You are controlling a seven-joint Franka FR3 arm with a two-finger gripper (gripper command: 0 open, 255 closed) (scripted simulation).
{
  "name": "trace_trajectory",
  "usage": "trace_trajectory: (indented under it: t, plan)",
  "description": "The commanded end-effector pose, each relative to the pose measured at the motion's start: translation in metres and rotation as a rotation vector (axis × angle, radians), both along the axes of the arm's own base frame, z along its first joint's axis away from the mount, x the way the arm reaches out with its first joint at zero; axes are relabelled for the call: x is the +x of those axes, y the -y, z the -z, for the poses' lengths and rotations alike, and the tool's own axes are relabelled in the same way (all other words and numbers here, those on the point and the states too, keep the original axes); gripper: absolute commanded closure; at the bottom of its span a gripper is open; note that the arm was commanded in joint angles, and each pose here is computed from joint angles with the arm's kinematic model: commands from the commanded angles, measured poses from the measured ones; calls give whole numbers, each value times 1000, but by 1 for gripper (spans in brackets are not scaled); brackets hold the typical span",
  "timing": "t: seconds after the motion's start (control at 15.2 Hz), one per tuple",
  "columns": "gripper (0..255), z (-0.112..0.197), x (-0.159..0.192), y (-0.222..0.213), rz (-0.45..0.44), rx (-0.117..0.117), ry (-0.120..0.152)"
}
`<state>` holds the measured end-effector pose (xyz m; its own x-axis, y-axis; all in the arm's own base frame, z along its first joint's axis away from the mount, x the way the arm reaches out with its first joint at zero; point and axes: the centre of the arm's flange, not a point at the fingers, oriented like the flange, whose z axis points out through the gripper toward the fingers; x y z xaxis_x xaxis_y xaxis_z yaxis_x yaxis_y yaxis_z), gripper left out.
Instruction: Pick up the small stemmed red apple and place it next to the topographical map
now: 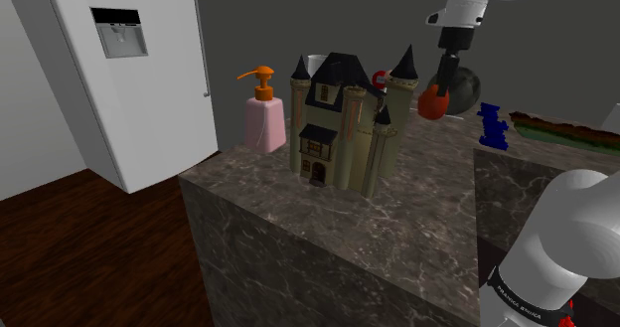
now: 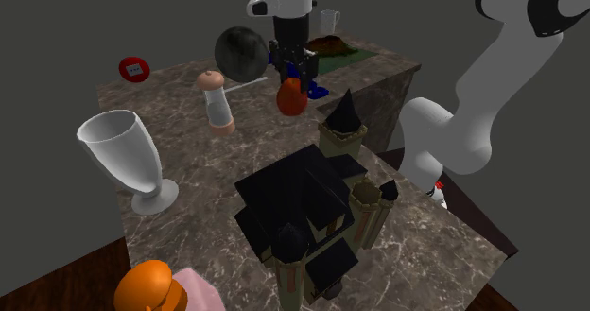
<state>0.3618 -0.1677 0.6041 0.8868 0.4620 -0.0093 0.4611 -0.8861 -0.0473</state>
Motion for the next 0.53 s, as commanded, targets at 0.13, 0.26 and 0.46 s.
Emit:
trace_trajectory:
  t: [0.13, 0.26, 0.46]
  plan:
    - [255, -22, 1, 1, 0, 0, 0]
    - [255, -32, 1, 1, 0, 0, 0]
    - [255, -48, 1, 1, 0, 0, 0]
